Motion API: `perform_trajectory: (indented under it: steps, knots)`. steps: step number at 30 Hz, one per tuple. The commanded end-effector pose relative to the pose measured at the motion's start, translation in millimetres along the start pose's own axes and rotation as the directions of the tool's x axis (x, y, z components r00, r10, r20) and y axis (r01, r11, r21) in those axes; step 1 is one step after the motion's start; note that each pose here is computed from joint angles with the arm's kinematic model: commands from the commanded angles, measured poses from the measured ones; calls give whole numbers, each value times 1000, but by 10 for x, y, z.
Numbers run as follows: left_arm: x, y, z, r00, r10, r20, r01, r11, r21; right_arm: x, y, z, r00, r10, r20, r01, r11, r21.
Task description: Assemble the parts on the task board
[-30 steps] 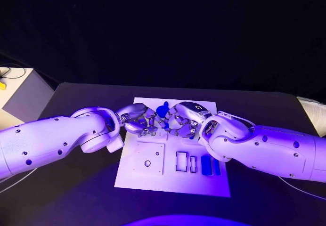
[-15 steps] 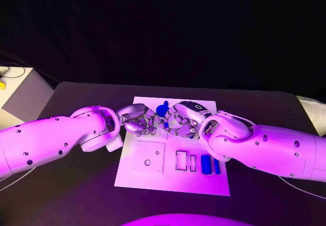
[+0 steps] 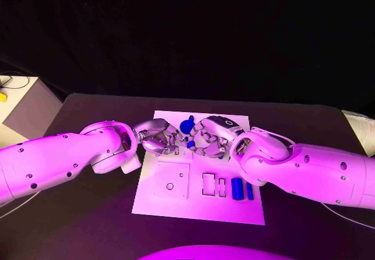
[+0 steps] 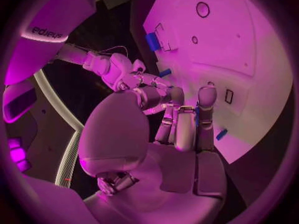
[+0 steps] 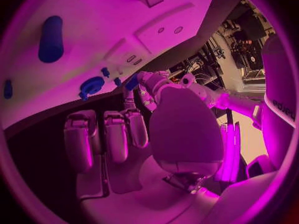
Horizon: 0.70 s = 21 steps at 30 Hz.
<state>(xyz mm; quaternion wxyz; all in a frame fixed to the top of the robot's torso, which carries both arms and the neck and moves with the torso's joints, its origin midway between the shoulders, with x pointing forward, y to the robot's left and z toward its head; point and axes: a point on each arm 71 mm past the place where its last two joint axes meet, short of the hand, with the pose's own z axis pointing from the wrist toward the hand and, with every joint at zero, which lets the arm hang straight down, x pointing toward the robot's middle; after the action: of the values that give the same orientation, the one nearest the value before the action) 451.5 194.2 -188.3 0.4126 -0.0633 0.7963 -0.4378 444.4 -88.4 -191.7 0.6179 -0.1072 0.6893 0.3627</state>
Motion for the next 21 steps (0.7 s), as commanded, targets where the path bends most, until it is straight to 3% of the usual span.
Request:
perform_trajectory:
  steps: [1,21]
  knots:
    - [19,-7,7,1000,3,-15,-3,1000,-4,-10,31,-1,1000,-15,13,15,1000,-16]
    - [16,-5,10,1000,3,-12,-4,1000,-7,-4,110,-7,999,-29,17,30,999,-43]
